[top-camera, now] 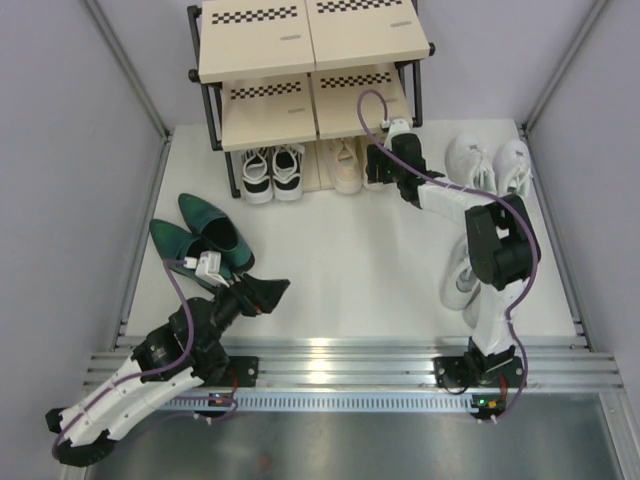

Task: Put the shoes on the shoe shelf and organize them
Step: Adjust the shoe at the shoe shelf.

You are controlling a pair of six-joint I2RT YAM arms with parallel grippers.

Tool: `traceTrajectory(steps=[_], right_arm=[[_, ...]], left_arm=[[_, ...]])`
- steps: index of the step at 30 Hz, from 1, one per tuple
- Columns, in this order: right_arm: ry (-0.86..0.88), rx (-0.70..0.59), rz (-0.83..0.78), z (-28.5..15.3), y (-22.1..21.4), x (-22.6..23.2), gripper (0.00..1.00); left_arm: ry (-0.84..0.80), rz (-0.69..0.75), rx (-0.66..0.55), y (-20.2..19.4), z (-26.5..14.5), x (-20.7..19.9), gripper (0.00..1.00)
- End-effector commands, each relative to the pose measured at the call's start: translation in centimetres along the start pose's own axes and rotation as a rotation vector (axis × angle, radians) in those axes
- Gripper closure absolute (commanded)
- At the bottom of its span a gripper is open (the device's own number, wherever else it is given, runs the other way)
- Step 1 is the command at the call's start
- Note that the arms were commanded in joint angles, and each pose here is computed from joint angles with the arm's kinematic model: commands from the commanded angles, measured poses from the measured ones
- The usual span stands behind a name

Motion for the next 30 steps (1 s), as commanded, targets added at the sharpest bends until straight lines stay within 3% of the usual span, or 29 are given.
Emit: traceTrajectory(steps=[1, 7, 13, 30], right_arm=[[0.021, -0.058, 0.017, 0.4, 2.4, 0.6, 0.39], [0.048, -0.072, -0.07, 0.0, 2.8, 0.7, 0.58], [0.113, -0.066, -0.153, -0.6, 2.8, 1.1, 0.68], [0.178, -0.063, -0.197, -1.1, 3.3, 1.6, 0.71]], left_arm=[[-0.01, -0.01, -0.009, 0.2, -0.1, -0.2, 0.02], [-0.011, -0.012, -0.011, 0.2, -0.1, -0.2, 0.02], [-0.011, -0.012, -0.011, 0.2, -0.1, -0.2, 0.02], [-0.019, -0.01, -0.004, 0.2, -0.1, -0.4, 0.02]])
Point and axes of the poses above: each gripper's point midway between its finger pads, its own z axis out along the fingers, its own x axis along the line the jaws close on, y = z × x, the point moved 2 cm from there along -z, back along the fingers, and after that the axes turned 7 degrees about -z, right-handed, at the moved point
